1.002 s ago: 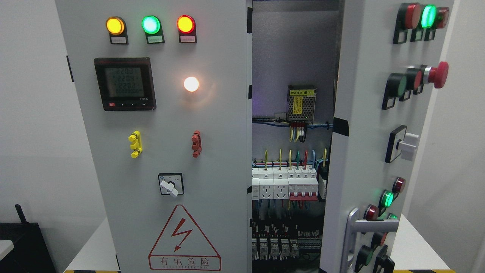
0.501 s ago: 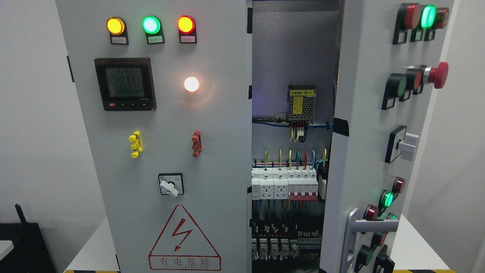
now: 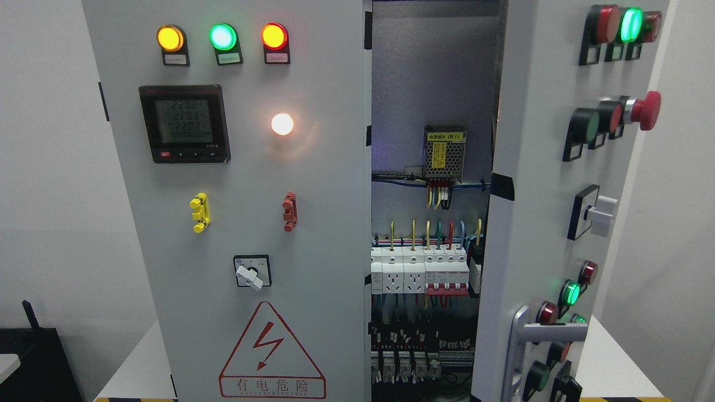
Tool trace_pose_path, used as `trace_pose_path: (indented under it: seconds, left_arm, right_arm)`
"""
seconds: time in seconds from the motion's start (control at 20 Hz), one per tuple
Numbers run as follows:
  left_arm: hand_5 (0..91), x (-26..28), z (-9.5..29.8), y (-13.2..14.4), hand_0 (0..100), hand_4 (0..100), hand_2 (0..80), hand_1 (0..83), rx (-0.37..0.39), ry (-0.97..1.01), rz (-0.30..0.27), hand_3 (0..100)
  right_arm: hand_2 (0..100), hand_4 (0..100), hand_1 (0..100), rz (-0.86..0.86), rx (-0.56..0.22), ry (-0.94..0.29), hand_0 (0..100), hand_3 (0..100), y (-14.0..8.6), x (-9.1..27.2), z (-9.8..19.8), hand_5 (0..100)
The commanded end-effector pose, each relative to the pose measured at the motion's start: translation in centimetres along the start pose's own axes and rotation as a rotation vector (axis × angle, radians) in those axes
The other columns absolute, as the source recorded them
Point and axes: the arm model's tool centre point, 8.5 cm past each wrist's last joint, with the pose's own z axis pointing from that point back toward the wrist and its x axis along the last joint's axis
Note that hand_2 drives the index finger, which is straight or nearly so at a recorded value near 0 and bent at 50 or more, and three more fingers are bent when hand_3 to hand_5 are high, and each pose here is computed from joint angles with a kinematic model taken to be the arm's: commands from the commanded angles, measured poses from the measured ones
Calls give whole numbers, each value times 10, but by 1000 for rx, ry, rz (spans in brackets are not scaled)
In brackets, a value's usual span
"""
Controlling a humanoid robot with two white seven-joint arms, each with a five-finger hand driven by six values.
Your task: Open door with both hands
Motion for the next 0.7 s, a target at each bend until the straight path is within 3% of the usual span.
trace_pose_path:
  seconds: [0.0, 0.15, 0.45, 0.65]
  left_arm:
    - [0, 137, -27, 25, 0, 31, 0, 0, -75, -333, -126, 0]
    - [0, 163, -30, 42, 0, 31, 0, 0, -107, -367, -153, 0]
    - [0, 234, -39, 67, 0, 31, 0, 0, -282, -468, -218, 0]
    - [0, 287, -56, 79, 0, 31, 0, 0, -422, -431, -205, 0]
  right_arm:
    - [0, 0, 0, 0, -2, -1, 107, 0, -1, 1, 0, 0]
    - [0, 0, 0, 0, -1, 0, 106, 0, 0, 0, 0, 0]
    - [0, 0, 0, 0, 1, 2, 106, 0, 0, -1, 0, 0]
    - [0, 0, 0, 0, 1, -1, 106, 0, 0, 0, 0, 0]
